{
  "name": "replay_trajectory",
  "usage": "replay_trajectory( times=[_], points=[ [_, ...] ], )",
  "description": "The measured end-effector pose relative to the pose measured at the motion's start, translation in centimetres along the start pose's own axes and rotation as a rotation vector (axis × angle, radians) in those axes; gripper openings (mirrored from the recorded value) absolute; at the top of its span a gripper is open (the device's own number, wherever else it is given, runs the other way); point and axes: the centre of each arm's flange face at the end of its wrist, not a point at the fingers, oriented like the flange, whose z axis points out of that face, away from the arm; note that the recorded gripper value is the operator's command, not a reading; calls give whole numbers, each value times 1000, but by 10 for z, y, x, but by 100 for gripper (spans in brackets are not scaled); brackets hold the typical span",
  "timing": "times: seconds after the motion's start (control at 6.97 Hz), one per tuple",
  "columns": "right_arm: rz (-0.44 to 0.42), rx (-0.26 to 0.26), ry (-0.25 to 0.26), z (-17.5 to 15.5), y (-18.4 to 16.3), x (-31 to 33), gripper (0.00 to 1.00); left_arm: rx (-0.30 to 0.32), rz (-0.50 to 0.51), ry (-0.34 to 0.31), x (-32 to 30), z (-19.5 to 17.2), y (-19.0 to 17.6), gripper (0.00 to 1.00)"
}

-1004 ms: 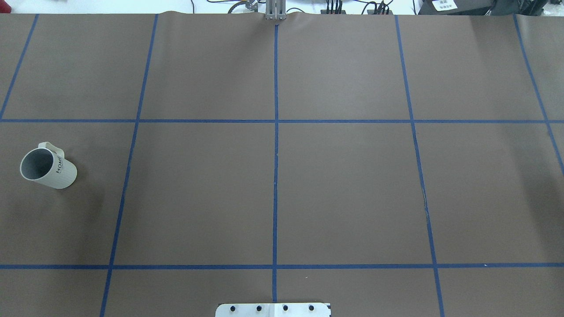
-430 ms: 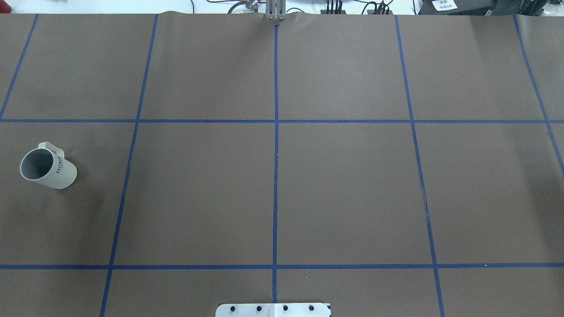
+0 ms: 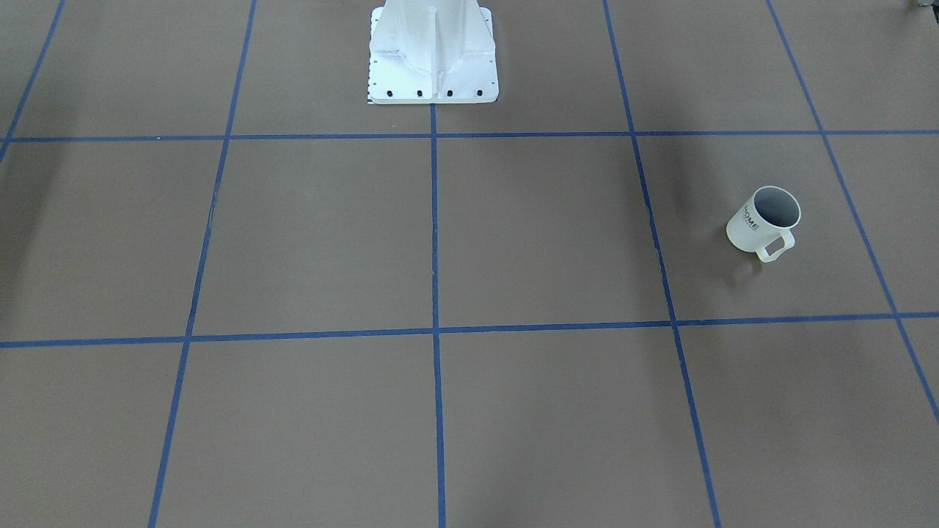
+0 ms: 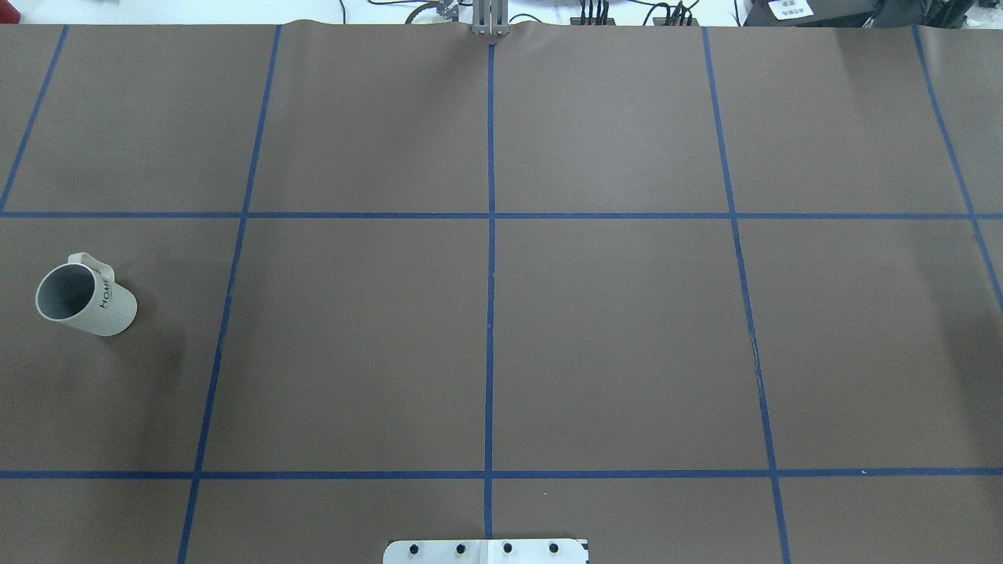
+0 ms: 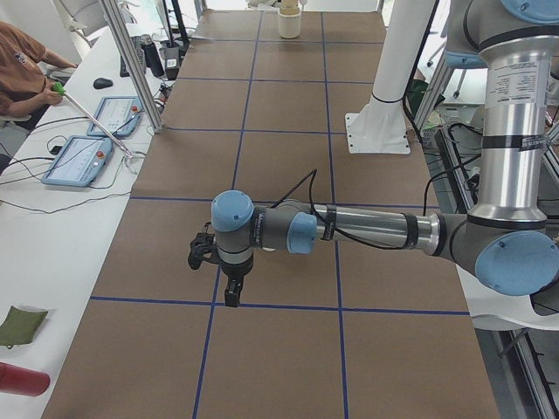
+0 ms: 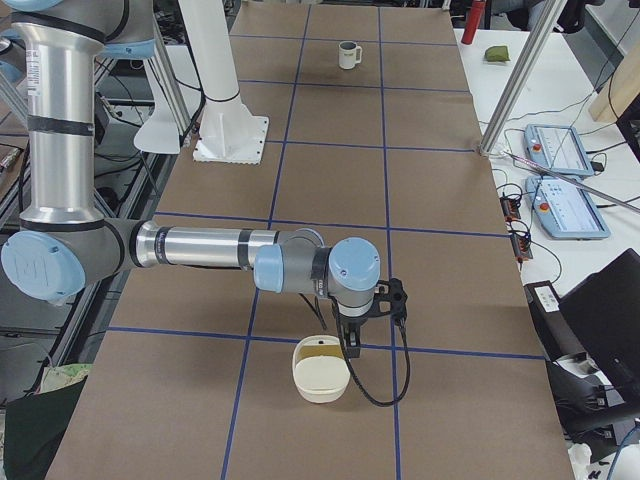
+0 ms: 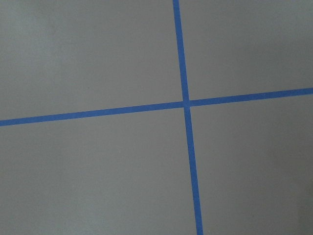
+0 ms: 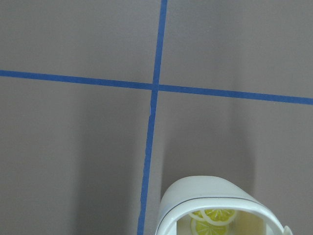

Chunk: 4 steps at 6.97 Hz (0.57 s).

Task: Left arm hands cup to right arm to dump lemon

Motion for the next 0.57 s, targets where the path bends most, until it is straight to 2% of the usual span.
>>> replay_trajectory(
  times=[0.57],
  points=[
    [4,3,-2,6,1,6,100,-6,-2,0,-2,3,3,100]
  ],
)
